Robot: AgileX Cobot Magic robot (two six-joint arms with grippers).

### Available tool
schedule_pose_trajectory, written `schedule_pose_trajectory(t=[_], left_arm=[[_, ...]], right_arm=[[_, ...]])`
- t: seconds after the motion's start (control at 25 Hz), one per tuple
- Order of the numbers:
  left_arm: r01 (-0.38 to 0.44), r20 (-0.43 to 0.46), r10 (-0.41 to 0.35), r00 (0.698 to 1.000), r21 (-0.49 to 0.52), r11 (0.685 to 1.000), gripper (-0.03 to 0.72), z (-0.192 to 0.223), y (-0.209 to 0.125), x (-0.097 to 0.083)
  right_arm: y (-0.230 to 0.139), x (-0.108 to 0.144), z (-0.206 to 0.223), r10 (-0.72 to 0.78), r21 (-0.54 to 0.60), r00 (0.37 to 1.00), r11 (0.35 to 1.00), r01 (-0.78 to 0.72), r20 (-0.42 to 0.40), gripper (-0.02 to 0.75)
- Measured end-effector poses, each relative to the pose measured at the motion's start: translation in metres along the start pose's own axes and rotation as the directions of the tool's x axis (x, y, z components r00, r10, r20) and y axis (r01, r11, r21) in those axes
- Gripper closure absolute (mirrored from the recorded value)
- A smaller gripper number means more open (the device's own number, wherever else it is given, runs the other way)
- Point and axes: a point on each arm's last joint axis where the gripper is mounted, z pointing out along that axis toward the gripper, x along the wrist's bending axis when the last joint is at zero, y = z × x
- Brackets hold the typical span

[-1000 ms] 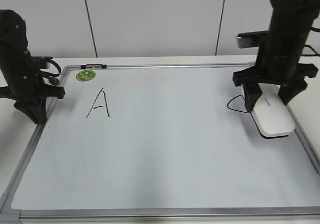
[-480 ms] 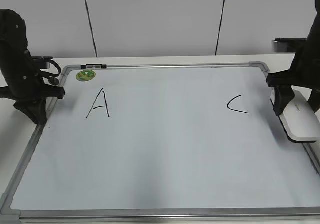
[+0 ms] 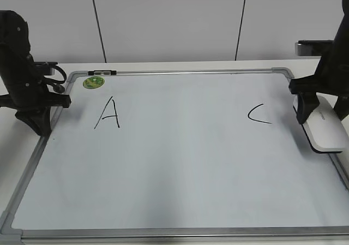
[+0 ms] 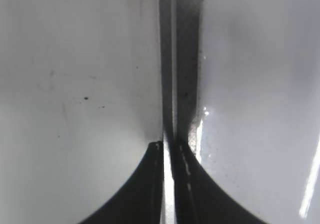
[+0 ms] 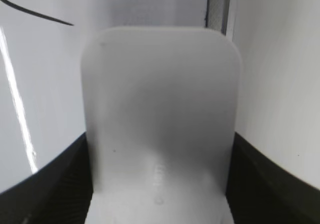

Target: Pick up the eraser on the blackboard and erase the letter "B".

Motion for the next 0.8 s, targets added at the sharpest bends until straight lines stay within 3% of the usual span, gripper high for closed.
schedule_pose_trajectory(t=[0.8], left_arm=[[0.000, 0.000, 0.000, 1.000, 0.000, 1.000, 0.669, 0.000, 0.000, 0.000]], right_arm=[[0.020, -0.003, 0.036, -0.013, 0.043, 1.000, 0.999, 0.012, 0.028, 0.209]])
